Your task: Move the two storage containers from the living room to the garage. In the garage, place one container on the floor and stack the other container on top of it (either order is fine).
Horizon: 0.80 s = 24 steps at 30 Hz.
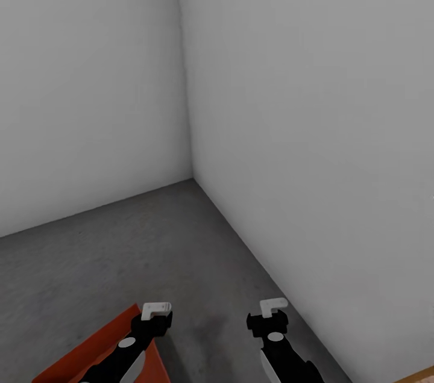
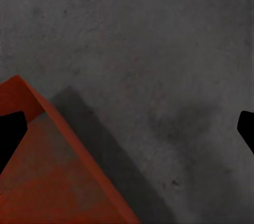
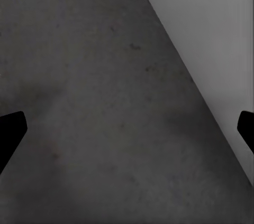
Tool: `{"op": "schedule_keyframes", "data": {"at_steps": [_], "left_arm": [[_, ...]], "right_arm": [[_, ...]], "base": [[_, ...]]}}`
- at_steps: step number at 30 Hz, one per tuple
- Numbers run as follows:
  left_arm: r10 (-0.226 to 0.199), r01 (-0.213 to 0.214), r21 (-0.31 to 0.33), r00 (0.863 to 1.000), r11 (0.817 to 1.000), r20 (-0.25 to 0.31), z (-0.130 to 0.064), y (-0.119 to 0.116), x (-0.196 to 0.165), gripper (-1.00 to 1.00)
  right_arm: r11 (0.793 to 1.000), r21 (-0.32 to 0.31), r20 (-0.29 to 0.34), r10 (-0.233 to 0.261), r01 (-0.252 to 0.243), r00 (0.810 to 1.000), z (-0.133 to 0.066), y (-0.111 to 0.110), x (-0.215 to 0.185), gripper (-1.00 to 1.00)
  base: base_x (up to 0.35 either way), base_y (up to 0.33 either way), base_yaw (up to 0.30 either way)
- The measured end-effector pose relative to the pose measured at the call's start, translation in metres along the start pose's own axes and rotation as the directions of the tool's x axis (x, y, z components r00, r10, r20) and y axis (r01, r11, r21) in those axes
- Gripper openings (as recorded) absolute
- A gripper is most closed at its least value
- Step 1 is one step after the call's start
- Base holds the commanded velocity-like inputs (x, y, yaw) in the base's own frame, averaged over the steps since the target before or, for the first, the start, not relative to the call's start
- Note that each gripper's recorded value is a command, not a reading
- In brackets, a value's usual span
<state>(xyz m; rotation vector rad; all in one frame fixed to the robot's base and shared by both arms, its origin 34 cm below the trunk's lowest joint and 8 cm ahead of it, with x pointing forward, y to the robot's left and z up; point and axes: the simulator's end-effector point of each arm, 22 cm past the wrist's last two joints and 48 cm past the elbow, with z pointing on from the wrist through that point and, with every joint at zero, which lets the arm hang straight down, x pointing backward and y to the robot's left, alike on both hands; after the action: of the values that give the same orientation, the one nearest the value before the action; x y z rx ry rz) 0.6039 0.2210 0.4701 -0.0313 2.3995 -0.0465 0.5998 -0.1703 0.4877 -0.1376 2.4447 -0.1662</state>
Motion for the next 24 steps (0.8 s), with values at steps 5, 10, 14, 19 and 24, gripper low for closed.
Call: {"op": "schedule_keyframes", "data": {"at_steps": [5,10,14,19,24], "left_arm": [[0.0,0.0,0.0,1.0,1.0,0.003,-0.007,-0.001,-0.009,1.0],[0.0,0.0,0.0,1.0,1.0,0.009,-0.014,-0.001,-0.019,1.0],[0.0,0.0,0.0,1.0,1.0,0.015,-0.02,-0.001,-0.028,1.0],[0.001,-0.001,0.0,1.0,1.0,0.022,-0.028,-0.002,-0.038,1.0],[0.001,-0.001,0.001,1.0,1.0,0.029,-0.035,-0.003,-0.049,1.0]], "right_arm": [[1.0,0.0,0.003,0.0,0.0,1.0,-0.007,-0.002,-0.008,1.0],[1.0,0.002,0.009,0.0,0.0,1.0,-0.015,-0.004,-0.018,1.0],[1.0,0.002,0.015,0.001,-0.001,1.0,-0.022,-0.006,-0.026,1.0],[1.0,0.003,0.022,0.002,-0.002,1.0,-0.03,-0.008,-0.036,1.0],[1.0,0.004,0.03,0.003,-0.003,1.0,-0.038,-0.01,-0.047,1.0]], "base": [[0.0,0.0,-0.034],[0.0,0.0,-0.073],[0.0,0.0,-0.083],[0.0,0.0,-0.086],[0.0,0.0,-0.087]]}}
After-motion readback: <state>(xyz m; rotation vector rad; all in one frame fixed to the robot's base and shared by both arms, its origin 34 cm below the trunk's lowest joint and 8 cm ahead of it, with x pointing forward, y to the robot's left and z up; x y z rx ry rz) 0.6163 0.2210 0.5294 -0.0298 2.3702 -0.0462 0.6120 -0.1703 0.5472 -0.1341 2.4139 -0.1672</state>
